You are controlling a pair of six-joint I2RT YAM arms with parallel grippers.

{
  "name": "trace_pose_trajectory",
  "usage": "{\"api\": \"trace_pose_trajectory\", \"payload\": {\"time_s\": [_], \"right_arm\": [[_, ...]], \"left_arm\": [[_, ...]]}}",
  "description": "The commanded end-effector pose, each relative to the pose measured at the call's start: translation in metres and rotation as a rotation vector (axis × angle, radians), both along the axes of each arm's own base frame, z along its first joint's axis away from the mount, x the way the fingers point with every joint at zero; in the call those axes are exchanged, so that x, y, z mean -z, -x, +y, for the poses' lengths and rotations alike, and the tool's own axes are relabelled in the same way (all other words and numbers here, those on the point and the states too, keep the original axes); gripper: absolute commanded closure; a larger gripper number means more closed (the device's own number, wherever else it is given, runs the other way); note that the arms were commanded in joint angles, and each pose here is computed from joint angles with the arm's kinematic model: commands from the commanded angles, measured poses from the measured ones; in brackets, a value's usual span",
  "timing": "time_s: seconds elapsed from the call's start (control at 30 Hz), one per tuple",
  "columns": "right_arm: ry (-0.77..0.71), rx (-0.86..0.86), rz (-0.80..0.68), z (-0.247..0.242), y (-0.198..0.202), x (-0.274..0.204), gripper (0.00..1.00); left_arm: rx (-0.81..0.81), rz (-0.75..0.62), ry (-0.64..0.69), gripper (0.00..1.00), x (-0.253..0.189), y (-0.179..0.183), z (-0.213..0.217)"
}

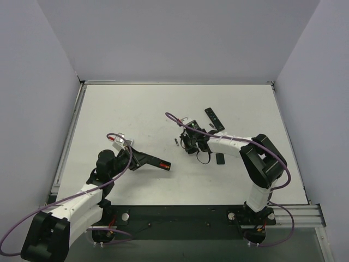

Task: Load the batteries into the remote control

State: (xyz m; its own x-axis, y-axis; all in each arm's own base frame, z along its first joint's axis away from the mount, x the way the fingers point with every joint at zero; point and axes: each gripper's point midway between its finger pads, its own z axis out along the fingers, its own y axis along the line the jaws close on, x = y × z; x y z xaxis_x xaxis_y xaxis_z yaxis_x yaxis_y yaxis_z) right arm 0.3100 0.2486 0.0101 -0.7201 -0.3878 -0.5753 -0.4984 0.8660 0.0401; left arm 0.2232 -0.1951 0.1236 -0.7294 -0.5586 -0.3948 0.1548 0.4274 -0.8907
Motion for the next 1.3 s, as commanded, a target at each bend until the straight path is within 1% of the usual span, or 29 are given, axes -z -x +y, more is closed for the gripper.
{"api": "trace_pose_trajectory", "payload": {"time_s": [0.0,0.07,0.1,0.17,0.2,0.27,0.3,0.37,0.4,0.43,0.5,0.6,0.73,0.93,1.27], "right_arm": [[0.002,-0.004,-0.015,-0.010,0.008,-0.017,1.00],[-0.007,-0.037,-0.014,-0.011,0.016,-0.024,1.00],[-0.050,-0.061,-0.033,-0.007,0.019,-0.040,1.00],[-0.061,-0.107,-0.022,-0.009,0.035,-0.048,1.00],[-0.115,-0.143,-0.048,-0.003,0.042,-0.069,1.00],[-0.137,-0.212,-0.063,0.001,0.055,-0.085,1.00],[-0.164,-0.240,-0.097,0.003,0.060,-0.103,1.00],[-0.157,-0.304,-0.093,0.004,0.075,-0.116,1.00],[-0.165,-0.356,-0.131,0.009,0.079,-0.134,1.00],[-0.151,-0.384,-0.104,0.008,0.089,-0.136,1.00],[-0.154,-0.445,-0.126,0.016,0.099,-0.153,1.00],[-0.150,-0.517,-0.115,0.026,0.115,-0.165,1.00],[-0.141,-0.576,-0.084,0.036,0.129,-0.169,1.00],[-0.112,-0.626,-0.040,0.048,0.137,-0.167,1.00],[-0.058,-0.637,-0.002,0.057,0.138,-0.155,1.00]], "left_arm": [[0.021,-0.070,0.035,1.00,-0.017,-0.003,-0.003],[0.040,-0.085,0.047,1.00,-0.021,-0.002,-0.006],[0.048,-0.092,0.051,1.00,-0.023,-0.002,-0.007],[0.075,-0.106,0.059,1.00,-0.027,-0.001,-0.010],[0.084,-0.112,0.063,1.00,-0.029,-0.001,-0.012],[0.109,-0.120,0.078,1.00,-0.032,0.001,-0.015],[0.117,-0.118,0.085,1.00,-0.033,0.002,-0.016],[0.130,-0.118,0.111,1.00,-0.037,0.002,-0.019],[0.136,-0.121,0.122,1.00,-0.039,0.003,-0.020],[0.143,-0.132,0.135,1.00,-0.042,0.003,-0.022],[0.153,-0.125,0.160,1.00,-0.047,0.003,-0.025],[0.169,-0.142,0.183,1.00,-0.056,0.005,-0.029],[0.170,-0.148,0.196,1.00,-0.063,0.007,-0.031],[0.168,-0.136,0.219,1.00,-0.069,0.009,-0.032],[0.171,-0.109,0.261,1.00,-0.073,0.012,-0.037]]}}
